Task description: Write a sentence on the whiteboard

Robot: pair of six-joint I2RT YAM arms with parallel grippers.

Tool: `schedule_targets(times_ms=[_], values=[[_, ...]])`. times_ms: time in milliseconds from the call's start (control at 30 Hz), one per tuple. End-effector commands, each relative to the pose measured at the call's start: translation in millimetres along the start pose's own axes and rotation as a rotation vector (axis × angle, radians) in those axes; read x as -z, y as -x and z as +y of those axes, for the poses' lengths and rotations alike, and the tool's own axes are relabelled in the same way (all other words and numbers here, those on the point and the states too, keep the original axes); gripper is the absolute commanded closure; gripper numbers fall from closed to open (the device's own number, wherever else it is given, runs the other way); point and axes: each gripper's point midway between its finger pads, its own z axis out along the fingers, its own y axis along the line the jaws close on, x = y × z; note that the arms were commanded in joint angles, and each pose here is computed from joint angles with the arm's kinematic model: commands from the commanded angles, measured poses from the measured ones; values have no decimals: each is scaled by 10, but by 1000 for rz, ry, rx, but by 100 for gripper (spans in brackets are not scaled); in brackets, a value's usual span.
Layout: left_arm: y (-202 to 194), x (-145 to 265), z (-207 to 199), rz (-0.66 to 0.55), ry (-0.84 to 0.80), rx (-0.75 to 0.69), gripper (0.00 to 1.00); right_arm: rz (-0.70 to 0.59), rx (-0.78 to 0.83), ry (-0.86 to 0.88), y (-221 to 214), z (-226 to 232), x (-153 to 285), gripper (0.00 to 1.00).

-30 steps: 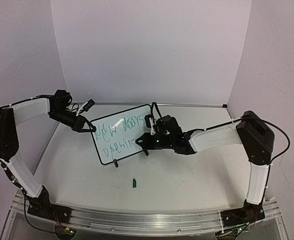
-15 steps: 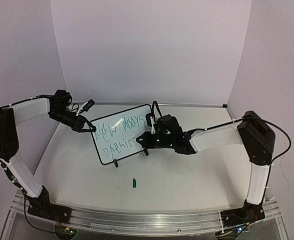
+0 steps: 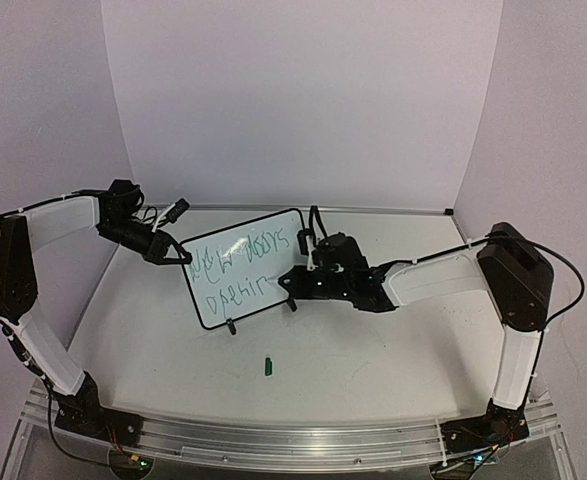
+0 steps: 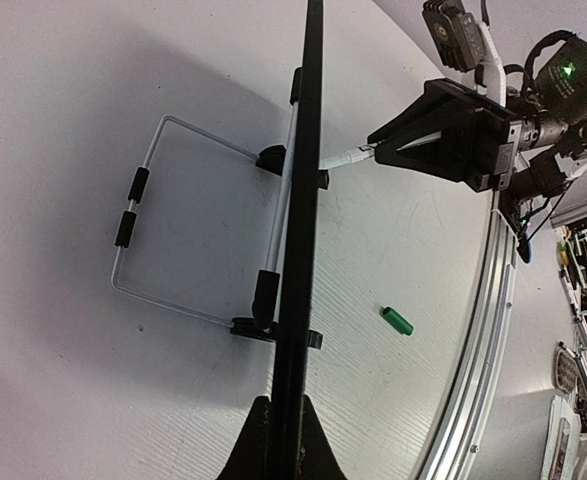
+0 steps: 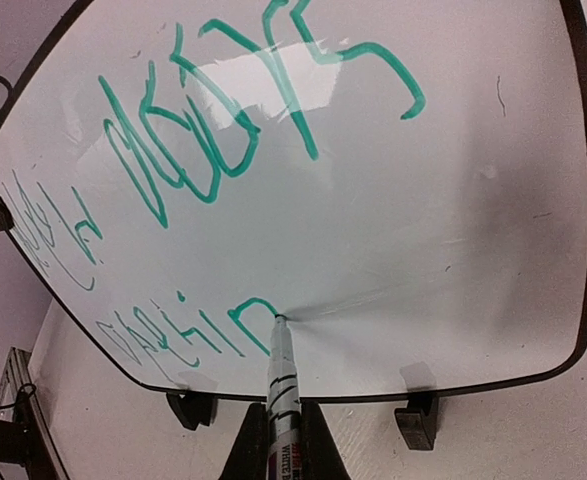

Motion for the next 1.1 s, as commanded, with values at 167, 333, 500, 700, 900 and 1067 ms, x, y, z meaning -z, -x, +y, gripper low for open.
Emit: schedule_targets(times_ms=[167, 333, 500, 700, 900, 1067], values=[[21, 99, 204, 25, 141, -30, 100, 25, -32, -5, -138, -105, 11, 100], [22, 100, 205, 25, 142, -30, 100, 5, -20, 17, -38, -21, 60, 100], [12, 92, 209, 28, 141, -29, 100, -28, -16, 69, 107, 131, 179, 100], [13, 97, 208, 27, 143, -29, 100, -38, -49, 101, 185, 77, 219, 100], [8, 93, 215, 30, 145, -28, 100, -48, -70, 108, 242, -33, 231, 100], [9, 90, 221, 30, 145, -27, 100, -52, -78, 101, 287, -121, 206, 100]])
